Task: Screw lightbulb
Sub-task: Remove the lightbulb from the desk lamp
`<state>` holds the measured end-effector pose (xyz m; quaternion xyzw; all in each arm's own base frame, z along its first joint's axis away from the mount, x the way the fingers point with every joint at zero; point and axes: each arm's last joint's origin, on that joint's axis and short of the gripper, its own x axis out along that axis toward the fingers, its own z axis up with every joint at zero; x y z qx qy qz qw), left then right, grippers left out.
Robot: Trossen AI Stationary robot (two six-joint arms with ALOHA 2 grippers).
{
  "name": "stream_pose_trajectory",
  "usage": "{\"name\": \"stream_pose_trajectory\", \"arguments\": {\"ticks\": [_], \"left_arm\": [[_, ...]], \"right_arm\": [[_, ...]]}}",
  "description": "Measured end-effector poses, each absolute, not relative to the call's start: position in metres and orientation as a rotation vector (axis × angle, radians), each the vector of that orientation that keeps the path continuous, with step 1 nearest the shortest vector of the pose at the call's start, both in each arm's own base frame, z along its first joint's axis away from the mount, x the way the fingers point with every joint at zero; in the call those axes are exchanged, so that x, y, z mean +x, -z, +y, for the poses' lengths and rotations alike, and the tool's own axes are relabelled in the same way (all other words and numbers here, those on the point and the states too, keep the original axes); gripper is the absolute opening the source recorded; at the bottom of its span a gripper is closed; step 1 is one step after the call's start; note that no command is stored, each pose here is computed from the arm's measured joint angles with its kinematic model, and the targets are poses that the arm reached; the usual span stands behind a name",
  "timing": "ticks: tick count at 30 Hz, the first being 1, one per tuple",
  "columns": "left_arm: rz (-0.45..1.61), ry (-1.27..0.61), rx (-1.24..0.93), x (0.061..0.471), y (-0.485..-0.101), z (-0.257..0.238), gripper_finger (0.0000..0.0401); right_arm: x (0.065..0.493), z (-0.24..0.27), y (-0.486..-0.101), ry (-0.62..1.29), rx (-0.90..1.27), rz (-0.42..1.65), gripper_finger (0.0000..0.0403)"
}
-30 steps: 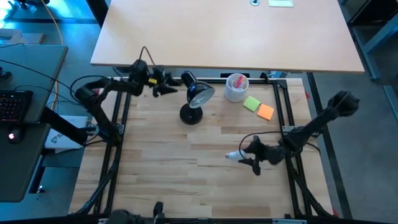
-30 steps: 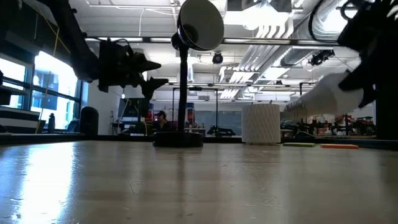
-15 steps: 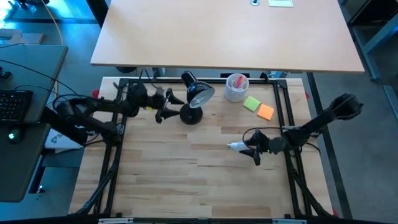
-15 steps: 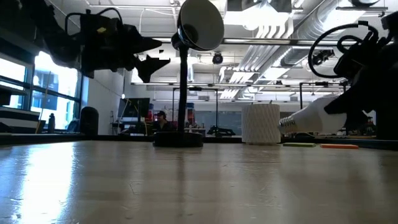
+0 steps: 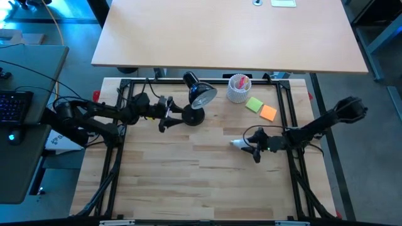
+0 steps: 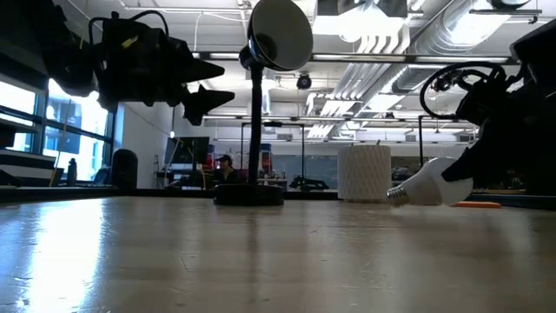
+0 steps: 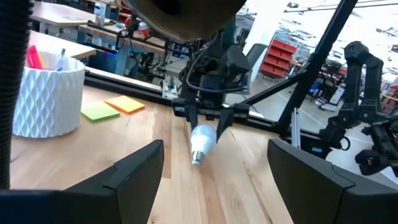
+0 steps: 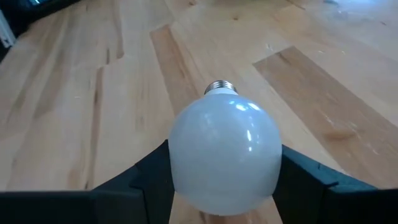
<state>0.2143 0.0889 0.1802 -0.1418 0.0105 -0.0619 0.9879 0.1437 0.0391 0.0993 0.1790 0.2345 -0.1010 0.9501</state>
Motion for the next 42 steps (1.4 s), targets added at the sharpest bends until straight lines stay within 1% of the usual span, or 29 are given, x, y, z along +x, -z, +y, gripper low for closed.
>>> {"name": "stream_pose_trajectory", "arguments": {"ticks": [5,10,36,39,42], "left_arm": [[0.021,0.123,-0.278,0.214,-0.180,0.089,0.0280],[0.021,0.122,-0.280,0.214,-0.180,0.089,0.0280],[0.024,0.133,-0.313,0.214,-0.180,0.089,0.0280],[0.025,0.136,-0.313,0.214,-0.180,0.089,0.0280],[0.025,0.137,-0.314,0.214,-0.180,0.089,0.0280]], "right_arm": [[0.144,0.034,-0.097,0.214,0.369,0.511,0.0240],[0.145,0.034,-0.098,0.185,0.301,0.503,0.0267],[0.147,0.019,-0.096,0.192,0.374,0.545,0.0275],[0.147,0.017,-0.095,0.211,0.375,0.553,0.0291],[0.146,0.015,-0.094,0.221,0.368,0.565,0.0319]]}}
